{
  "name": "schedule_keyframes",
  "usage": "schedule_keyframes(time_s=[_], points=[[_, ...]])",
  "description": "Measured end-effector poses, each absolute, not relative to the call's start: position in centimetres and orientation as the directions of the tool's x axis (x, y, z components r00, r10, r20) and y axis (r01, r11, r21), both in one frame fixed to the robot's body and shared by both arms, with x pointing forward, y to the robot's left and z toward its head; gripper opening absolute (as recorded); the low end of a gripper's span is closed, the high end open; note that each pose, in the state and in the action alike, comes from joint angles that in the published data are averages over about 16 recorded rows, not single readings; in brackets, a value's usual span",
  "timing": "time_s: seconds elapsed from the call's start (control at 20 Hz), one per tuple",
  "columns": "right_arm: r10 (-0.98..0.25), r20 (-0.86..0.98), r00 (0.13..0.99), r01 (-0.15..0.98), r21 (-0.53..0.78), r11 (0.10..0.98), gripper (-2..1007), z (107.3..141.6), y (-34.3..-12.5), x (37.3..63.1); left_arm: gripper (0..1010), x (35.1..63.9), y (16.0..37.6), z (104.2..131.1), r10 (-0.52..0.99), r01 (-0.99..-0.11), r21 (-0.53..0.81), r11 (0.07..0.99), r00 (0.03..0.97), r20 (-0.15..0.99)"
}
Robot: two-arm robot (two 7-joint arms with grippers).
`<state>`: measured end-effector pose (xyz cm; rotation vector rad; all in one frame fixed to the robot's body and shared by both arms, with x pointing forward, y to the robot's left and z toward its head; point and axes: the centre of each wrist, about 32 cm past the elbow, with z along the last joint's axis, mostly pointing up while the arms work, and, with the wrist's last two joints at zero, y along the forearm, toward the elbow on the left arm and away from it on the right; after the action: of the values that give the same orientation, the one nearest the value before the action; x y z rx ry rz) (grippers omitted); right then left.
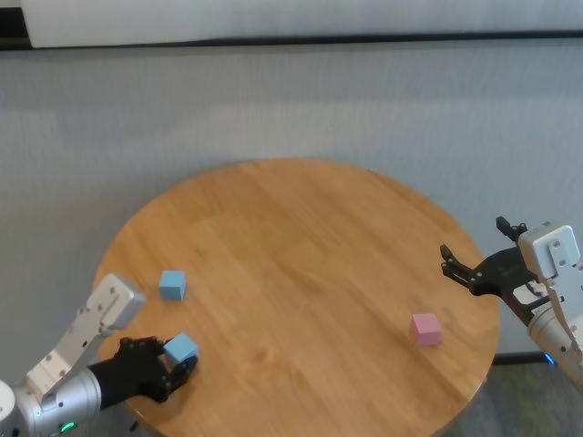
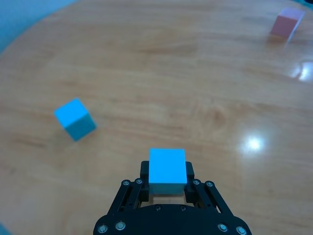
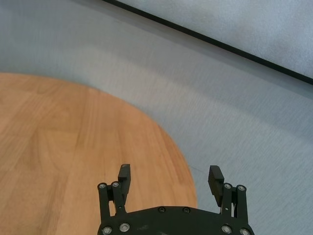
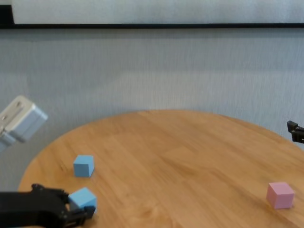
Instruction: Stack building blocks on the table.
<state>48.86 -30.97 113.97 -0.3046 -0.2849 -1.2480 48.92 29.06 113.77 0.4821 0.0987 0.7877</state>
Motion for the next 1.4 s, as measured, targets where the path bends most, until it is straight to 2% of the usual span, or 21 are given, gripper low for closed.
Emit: schedule_keyframes(time_s=[0.65, 1.4], points=[[-0.88, 0.374, 0.292, 0.955, -0.07, 0.287, 1005, 114.0, -31.0, 48.9, 397, 50.9, 25.5, 117.4, 0.572, -0.567, 0.436, 0.698, 0.809, 0.136], [-0.88, 0.374, 0.292, 0.955, -0.07, 0.287, 1005, 114.0, -31.0, 48.9, 397, 52.5, 21.6, 117.1, 0.495, -0.48, 0.445, 0.756, 0.864, 0.092]])
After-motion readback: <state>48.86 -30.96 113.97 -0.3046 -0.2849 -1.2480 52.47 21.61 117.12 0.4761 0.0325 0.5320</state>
